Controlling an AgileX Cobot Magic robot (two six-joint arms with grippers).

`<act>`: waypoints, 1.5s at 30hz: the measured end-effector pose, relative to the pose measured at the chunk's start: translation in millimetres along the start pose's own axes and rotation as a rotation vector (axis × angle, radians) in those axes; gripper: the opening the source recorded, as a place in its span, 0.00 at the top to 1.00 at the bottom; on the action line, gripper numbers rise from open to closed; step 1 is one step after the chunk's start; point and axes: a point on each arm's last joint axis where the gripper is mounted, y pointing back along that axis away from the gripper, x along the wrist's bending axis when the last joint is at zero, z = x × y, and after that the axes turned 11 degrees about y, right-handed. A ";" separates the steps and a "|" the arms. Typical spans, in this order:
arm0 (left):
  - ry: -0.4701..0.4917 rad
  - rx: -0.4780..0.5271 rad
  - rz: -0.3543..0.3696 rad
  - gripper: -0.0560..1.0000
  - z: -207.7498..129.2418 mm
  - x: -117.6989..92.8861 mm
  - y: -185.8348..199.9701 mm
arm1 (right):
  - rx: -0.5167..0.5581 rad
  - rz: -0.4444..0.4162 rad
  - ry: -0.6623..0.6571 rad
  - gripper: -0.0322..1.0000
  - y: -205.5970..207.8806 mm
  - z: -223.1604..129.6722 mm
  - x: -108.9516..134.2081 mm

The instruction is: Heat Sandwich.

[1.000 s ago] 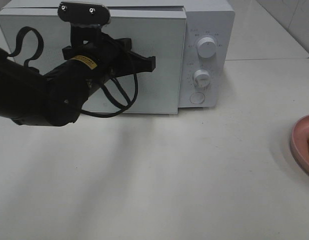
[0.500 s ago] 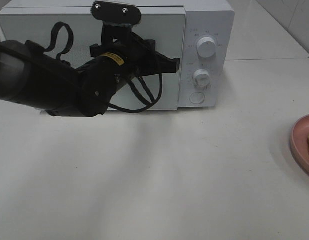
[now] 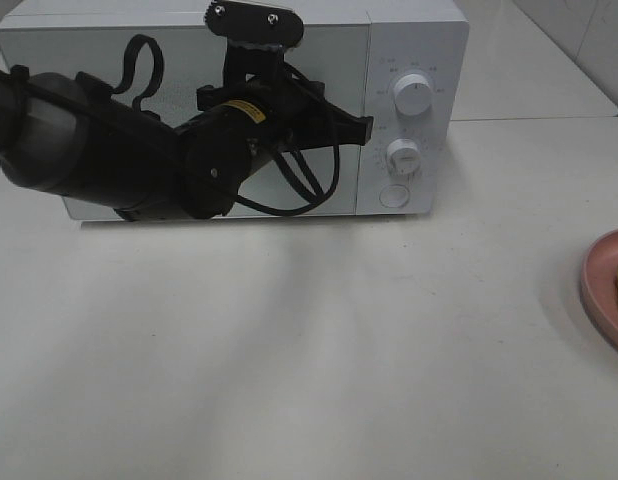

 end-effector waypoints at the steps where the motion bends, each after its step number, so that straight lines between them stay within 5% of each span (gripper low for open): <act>1: 0.000 0.002 0.000 0.95 -0.2 0.0 0.0 | 0.000 0.000 0.000 0.23 0.0 0.0 0.0; 16: 0.038 0.022 0.056 0.95 1.0 13.7 24.5 | 0.000 0.000 0.000 0.23 0.0 0.0 0.0; 23: 0.010 0.072 -0.002 0.93 -9.2 -4.2 54.5 | 0.000 0.000 0.000 0.23 0.0 0.0 0.0; 26: -0.003 0.121 -0.028 0.72 -15.3 -9.5 69.9 | 0.000 0.000 0.000 0.23 0.0 0.0 0.0; 27: -0.003 0.121 -0.028 0.72 -15.3 -9.5 69.9 | 0.000 0.000 0.000 0.23 0.0 0.0 0.0; 28: -0.003 0.131 -0.033 0.48 -15.8 -10.1 73.5 | 0.000 0.000 0.000 0.23 0.0 0.0 0.0; 31: -0.002 0.178 -0.045 0.09 -18.4 -11.4 80.9 | 0.000 0.000 0.000 0.23 0.0 0.0 0.0; 45: 0.000 0.537 -0.110 0.03 -22.2 -3.0 105.7 | 0.000 0.000 0.000 0.23 0.0 0.0 0.0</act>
